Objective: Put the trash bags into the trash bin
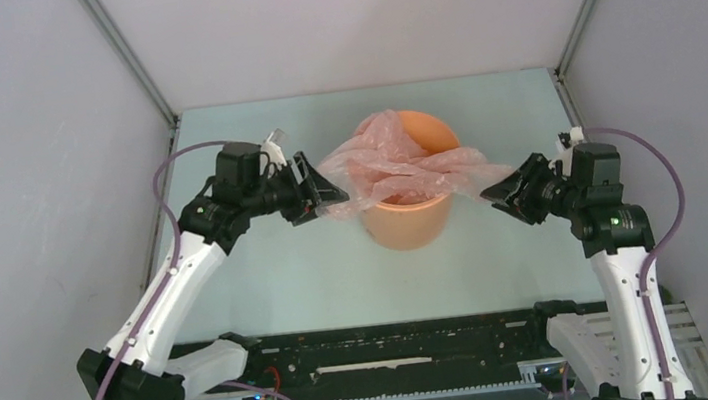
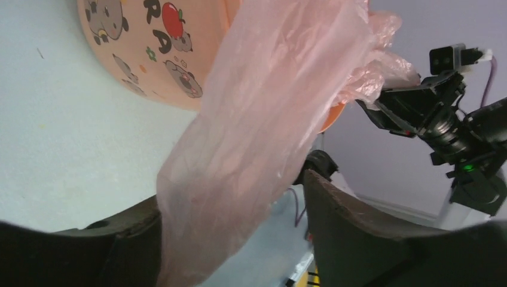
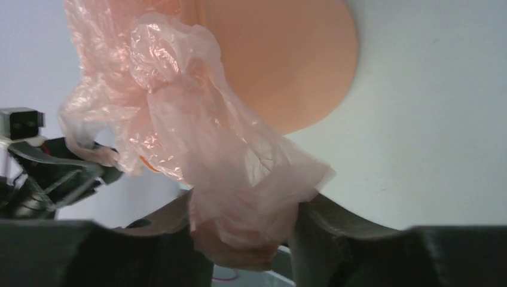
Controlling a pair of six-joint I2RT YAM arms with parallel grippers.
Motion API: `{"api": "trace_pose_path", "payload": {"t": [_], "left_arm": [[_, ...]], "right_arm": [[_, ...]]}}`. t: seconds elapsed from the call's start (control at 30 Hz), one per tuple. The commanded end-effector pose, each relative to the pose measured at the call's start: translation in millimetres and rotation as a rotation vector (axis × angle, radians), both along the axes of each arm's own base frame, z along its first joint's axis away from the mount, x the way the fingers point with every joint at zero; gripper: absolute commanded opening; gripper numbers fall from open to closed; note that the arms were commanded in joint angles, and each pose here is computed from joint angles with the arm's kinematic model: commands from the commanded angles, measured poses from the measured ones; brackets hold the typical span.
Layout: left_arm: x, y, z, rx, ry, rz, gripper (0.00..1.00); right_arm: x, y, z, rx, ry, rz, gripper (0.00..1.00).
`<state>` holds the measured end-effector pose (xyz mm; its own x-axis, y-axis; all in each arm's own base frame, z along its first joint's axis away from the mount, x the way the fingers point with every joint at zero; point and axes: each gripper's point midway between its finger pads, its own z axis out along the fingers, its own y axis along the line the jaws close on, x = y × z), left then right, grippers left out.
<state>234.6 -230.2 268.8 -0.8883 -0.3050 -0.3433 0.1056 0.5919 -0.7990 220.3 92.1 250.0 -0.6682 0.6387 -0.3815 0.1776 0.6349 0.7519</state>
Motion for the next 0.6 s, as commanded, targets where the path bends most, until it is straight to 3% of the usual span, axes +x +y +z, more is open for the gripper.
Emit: {"api": "trace_pose_path", "payload": {"t": [0.0, 0.1, 0.17, 0.23, 0.37, 0.57], "left_arm": [[0.2, 3.3, -24.4, 0.063, 0.031, 0.008, 0.57], [-1.1, 14.9, -47.9, 0.172, 0.058, -0.001, 0.27], [-2.2, 21.4, -48.1, 0.210, 0.064, -0.008, 0.13], [-3.9, 23.5, -28.2, 0.209, 0.027, -0.013, 0.07], [-9.8, 35.8, -7.7, 0.253, -0.027, 0.001, 0.02], [-14.9, 50.5, -40.7, 0.357, 0.023, 0.004, 0.00]], "right_arm": [[7.5, 9.3, 11.5, 0.078, -0.044, -0.029, 0.41], [4.4, 6.6, 5.0, 0.033, -0.051, 0.015, 0.01], [-2.3, 3.3, 5.5, 0.014, -0.055, 0.045, 0.00], [-12.8, 7.1, 9.9, 0.029, -0.062, 0.103, 0.00], [-30.5, -0.8, -2.4, -0.061, -0.010, 0.116, 0.00], [-30.0, -41.9, -24.8, -0.296, 0.061, 0.004, 0.00]]}}
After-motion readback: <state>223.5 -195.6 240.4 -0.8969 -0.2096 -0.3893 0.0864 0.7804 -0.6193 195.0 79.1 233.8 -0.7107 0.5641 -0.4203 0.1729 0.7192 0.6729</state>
